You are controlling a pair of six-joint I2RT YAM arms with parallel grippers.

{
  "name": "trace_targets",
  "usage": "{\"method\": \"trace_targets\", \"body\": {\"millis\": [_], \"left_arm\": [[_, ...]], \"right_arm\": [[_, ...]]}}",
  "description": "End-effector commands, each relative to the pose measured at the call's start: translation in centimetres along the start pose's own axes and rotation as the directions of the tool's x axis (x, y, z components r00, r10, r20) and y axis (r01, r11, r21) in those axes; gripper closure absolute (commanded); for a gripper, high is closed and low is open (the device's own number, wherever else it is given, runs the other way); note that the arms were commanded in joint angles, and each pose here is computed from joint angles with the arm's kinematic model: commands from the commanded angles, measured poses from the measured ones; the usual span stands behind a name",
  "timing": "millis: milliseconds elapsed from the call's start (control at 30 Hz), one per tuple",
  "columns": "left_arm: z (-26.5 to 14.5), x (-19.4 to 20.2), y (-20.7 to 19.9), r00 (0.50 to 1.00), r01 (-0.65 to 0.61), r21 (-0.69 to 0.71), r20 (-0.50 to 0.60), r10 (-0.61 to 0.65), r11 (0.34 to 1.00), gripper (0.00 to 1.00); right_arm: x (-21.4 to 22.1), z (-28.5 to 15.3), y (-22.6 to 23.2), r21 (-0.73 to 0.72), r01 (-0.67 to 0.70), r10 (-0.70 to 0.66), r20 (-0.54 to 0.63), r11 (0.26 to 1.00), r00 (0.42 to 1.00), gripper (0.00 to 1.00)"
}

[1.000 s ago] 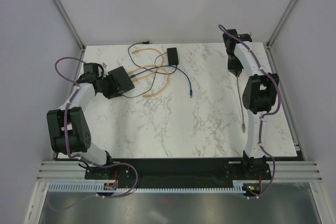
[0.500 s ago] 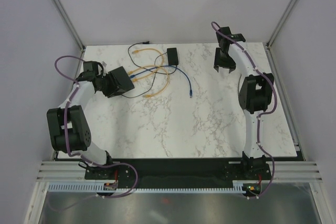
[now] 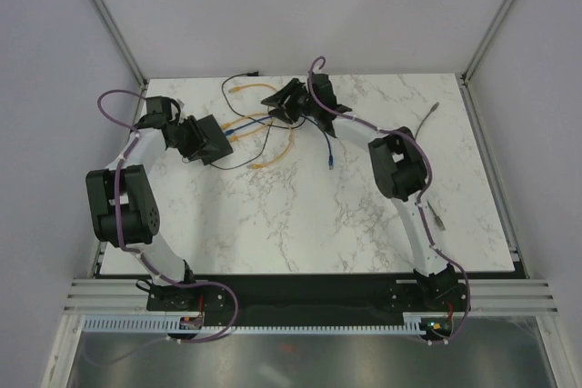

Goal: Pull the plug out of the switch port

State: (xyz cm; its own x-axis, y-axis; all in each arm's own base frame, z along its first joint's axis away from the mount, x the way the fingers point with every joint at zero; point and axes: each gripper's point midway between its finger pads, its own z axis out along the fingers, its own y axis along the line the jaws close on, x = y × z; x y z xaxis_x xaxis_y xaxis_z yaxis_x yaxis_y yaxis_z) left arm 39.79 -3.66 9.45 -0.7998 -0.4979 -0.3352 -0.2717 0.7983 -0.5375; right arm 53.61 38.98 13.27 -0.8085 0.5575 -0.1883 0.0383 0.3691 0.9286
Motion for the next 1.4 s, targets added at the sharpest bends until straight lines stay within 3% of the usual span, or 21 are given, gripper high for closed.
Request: {"method": "trace_targets", "body": {"millis": [0, 333, 733, 1367], "left_arm": [[0.1, -1.9, -0.6, 0.999, 0.035, -0.006, 0.04, -0.035, 0.999, 0.58], [2.1, -2.9, -0.4, 0.995, 0.097, -0.018, 0.001, -0.097, 0.995, 0.59], [4.3, -2.1, 1.0, 0.989, 0.139, -0.053, -0.047, -0.142, 0.989, 0.59], [4.6, -1.5, 1.5, 0.986, 0.152, -0.066, -0.06, -0.156, 0.986, 0.59]], "right_arm": [[2.9, 2.3, 9.1, -0.255, -0.039, 0.025, -0.057, 0.966, 0.998, 0.43], [9.3, 6.5, 2.8, -0.144, -0.057, 0.032, -0.166, 0.988, 0.986, 0.47], [12.8, 8.0, -1.0, -0.068, -0.054, 0.038, -0.215, 0.996, 0.976, 0.52], [13.5, 10.4, -4.5, 0.02, -0.026, 0.029, -0.165, 0.999, 0.986, 0.51]]}}
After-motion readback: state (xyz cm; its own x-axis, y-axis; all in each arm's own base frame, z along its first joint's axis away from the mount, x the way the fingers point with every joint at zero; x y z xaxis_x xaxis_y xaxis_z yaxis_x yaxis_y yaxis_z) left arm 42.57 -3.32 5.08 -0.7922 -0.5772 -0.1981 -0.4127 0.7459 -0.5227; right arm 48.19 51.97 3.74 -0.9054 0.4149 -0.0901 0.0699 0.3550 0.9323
